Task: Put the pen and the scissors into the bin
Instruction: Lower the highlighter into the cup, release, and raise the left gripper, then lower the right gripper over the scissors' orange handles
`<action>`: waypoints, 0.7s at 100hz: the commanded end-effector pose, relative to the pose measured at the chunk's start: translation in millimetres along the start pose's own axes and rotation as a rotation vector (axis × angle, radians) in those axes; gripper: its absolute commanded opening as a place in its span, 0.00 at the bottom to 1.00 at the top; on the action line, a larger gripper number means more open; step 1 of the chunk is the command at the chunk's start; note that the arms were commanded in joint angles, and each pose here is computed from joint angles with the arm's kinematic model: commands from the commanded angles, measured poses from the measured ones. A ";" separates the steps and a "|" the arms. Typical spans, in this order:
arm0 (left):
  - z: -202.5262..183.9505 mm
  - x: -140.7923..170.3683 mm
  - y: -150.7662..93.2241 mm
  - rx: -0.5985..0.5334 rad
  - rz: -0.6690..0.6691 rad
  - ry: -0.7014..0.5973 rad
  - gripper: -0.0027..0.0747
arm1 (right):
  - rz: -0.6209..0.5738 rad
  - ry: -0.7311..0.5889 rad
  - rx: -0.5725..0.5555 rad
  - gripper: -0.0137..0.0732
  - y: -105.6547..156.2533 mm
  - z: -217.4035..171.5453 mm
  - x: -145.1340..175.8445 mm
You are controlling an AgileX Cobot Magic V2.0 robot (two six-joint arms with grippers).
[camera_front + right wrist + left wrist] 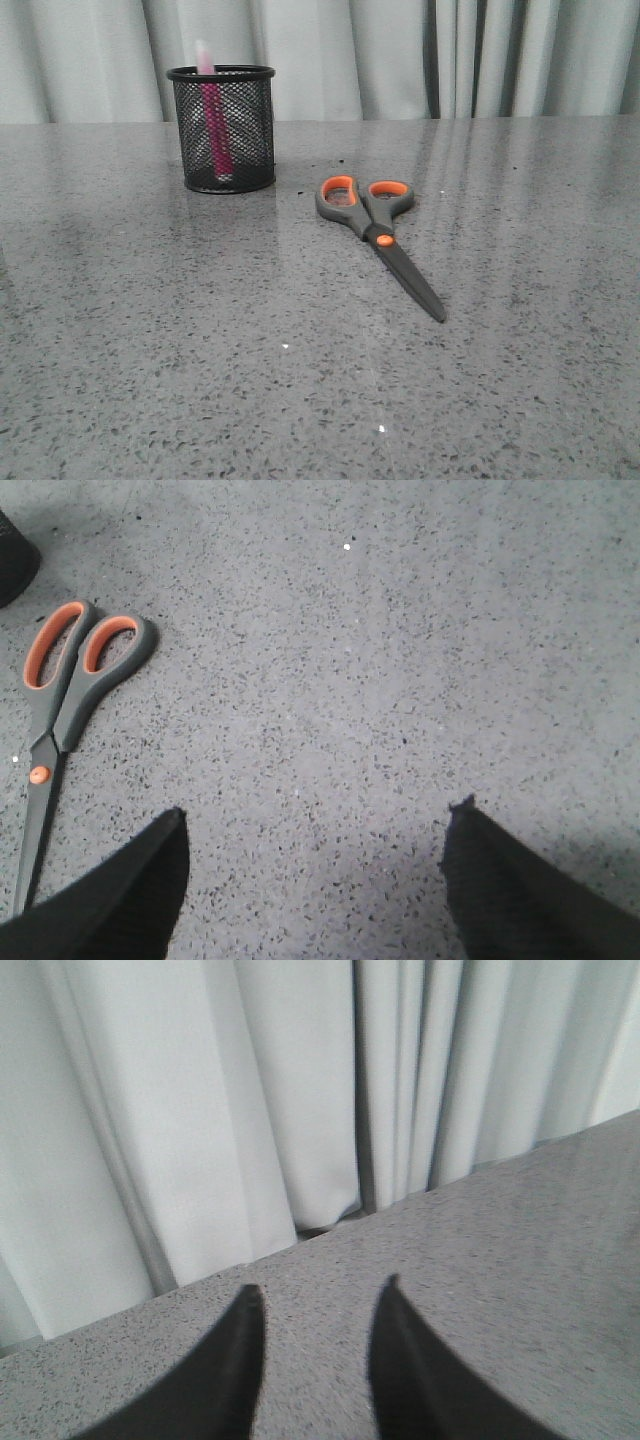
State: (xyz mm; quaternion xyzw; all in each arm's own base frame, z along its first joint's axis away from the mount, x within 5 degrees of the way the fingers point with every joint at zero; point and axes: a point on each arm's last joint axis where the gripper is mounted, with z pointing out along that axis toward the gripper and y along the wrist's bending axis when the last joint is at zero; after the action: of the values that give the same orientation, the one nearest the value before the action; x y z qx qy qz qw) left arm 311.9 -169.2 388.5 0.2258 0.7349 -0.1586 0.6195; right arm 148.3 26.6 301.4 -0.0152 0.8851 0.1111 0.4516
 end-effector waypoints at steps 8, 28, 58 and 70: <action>-61.2 -40.0 11.9 0.014 0.071 -0.051 0.01 | -0.005 -0.063 0.000 0.71 1.2 -5.7 -13.6; -116.6 -23.1 32.4 -0.131 0.000 -0.105 0.01 | -0.030 -0.070 -0.088 0.71 14.4 -10.5 -20.9; -177.8 56.5 51.1 -0.354 -0.111 -0.041 0.01 | -0.207 0.051 -0.266 0.68 57.5 3.5 -56.0; -192.2 64.3 50.6 -0.387 -0.116 -0.042 0.01 | -0.276 0.156 -0.315 0.63 79.8 25.5 -69.5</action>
State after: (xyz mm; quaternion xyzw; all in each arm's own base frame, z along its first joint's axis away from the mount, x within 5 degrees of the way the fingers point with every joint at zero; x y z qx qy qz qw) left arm 178.3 -26.6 348.3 0.0867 0.7784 -0.0629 0.6186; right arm 184.4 89.3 343.3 -0.1871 0.8886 0.1807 0.3778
